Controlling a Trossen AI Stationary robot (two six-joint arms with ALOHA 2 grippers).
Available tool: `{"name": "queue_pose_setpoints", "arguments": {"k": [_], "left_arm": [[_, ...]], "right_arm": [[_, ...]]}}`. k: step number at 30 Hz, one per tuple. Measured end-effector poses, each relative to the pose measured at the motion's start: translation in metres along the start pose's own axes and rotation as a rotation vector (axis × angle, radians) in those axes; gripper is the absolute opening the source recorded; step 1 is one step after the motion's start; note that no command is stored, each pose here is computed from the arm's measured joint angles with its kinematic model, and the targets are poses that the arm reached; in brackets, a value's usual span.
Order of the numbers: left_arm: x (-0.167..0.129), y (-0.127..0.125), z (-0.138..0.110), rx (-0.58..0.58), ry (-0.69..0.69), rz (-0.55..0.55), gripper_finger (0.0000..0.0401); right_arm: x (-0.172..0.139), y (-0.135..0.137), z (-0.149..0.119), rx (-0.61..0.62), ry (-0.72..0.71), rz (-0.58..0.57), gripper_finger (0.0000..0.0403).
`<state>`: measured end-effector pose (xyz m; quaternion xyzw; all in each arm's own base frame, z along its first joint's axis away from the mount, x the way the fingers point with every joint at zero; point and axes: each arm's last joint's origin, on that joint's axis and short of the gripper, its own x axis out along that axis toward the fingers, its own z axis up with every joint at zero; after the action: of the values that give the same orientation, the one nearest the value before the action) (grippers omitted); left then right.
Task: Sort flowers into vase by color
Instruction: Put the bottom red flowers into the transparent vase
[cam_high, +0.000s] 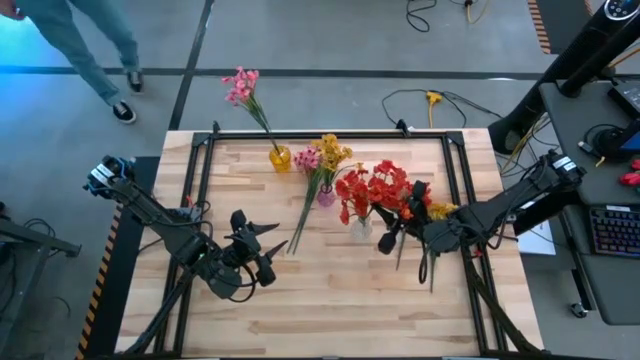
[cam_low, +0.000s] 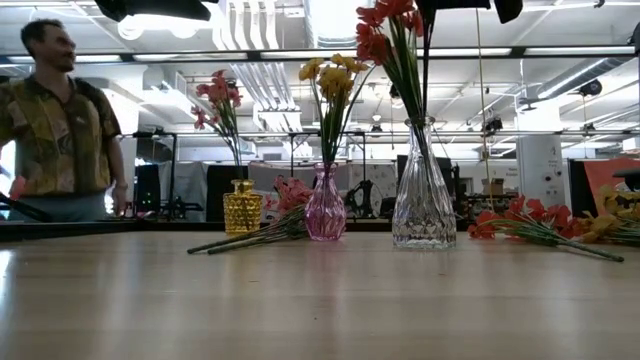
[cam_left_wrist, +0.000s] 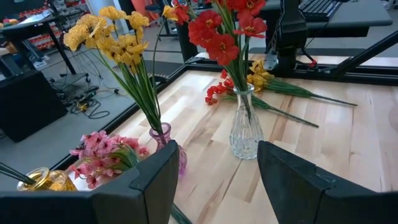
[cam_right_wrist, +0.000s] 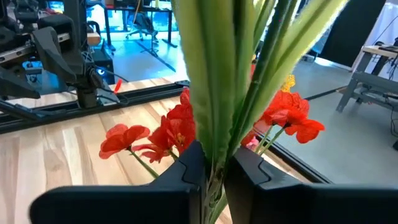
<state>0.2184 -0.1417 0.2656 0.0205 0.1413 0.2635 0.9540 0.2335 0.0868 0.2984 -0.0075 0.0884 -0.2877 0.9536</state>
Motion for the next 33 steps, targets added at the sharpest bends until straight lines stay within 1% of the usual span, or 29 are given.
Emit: {"name": "queue_pose_setpoints", "arguments": {"k": [8,22,33], "left_arm": [[0.000,0.000,0.000,0.000,0.000,0.000,0.0200],[0.000,0.000,0.000,0.000,0.000,0.000,0.0200],[0.000,0.000,0.000,0.001,0.000,0.000,0.0200]], "right_arm": [[0.000,0.000,0.000,0.022,0.002,-0.001,0.0068],[0.000,0.000,-0.001,0.023,0.006,-0.002,0.0123],[-0.001,-0.005,-0.011,0.054,0.073,-0.020,0.0172]]}}
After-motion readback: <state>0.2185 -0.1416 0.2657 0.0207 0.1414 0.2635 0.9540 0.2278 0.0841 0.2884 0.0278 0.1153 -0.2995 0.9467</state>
